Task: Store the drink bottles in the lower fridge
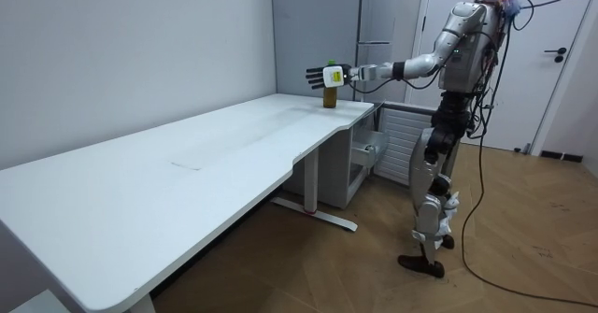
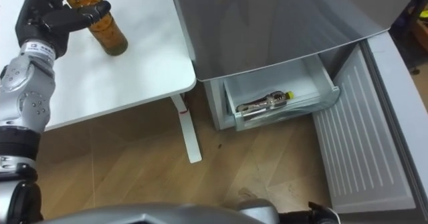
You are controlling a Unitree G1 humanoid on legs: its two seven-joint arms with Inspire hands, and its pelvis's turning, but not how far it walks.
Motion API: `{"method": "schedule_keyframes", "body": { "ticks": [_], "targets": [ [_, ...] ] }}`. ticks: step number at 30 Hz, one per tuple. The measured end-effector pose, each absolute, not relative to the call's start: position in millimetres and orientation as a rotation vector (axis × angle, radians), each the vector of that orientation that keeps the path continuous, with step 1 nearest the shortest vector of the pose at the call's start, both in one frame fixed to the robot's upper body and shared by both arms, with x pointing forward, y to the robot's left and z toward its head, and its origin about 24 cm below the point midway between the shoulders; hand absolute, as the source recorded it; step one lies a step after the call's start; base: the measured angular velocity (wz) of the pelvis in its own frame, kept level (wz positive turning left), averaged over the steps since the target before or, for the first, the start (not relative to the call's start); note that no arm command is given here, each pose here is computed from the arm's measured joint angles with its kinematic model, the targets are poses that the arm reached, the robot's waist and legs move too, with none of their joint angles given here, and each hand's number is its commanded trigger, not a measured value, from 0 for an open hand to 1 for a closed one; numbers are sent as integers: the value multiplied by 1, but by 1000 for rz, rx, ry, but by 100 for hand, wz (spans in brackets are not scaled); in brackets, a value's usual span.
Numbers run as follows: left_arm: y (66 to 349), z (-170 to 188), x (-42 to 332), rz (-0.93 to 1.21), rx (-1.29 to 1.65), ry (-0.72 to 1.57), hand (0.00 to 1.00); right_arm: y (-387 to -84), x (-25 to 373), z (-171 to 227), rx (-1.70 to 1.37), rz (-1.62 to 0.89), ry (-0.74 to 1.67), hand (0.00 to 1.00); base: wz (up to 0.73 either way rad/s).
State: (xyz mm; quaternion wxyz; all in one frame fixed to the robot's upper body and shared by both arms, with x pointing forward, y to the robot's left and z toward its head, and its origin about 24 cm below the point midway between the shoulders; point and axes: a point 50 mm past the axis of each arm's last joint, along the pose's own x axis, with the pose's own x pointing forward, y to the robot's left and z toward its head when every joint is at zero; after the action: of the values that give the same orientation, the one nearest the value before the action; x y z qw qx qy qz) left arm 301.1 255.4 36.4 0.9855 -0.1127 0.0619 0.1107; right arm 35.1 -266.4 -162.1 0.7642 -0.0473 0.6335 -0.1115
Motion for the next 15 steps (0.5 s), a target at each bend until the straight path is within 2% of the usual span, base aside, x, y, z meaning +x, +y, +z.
{"method": "schedule_keyframes", "body": {
  "ticks": [7, 9, 10, 11, 15],
  "targets": [
    [255, 35, 301, 218, -225, 132, 0, -267, 34, -162, -131, -227, 1394, 0, 0],
    [255, 33, 301, 221, -226, 139, 71, -267, 33, -162, -136, -232, 1397, 0, 0],
    [255, 32, 300, 222, -226, 142, 94, -267, 32, -162, -137, -233, 1399, 0, 0],
    [255, 32, 300, 223, -226, 145, 100, -267, 32, -163, -138, -233, 1405, 0, 0],
    [256, 32, 300, 223, -225, 147, 100, -267, 31, -163, -165, -213, 1424, 0, 0]
  ]
}}
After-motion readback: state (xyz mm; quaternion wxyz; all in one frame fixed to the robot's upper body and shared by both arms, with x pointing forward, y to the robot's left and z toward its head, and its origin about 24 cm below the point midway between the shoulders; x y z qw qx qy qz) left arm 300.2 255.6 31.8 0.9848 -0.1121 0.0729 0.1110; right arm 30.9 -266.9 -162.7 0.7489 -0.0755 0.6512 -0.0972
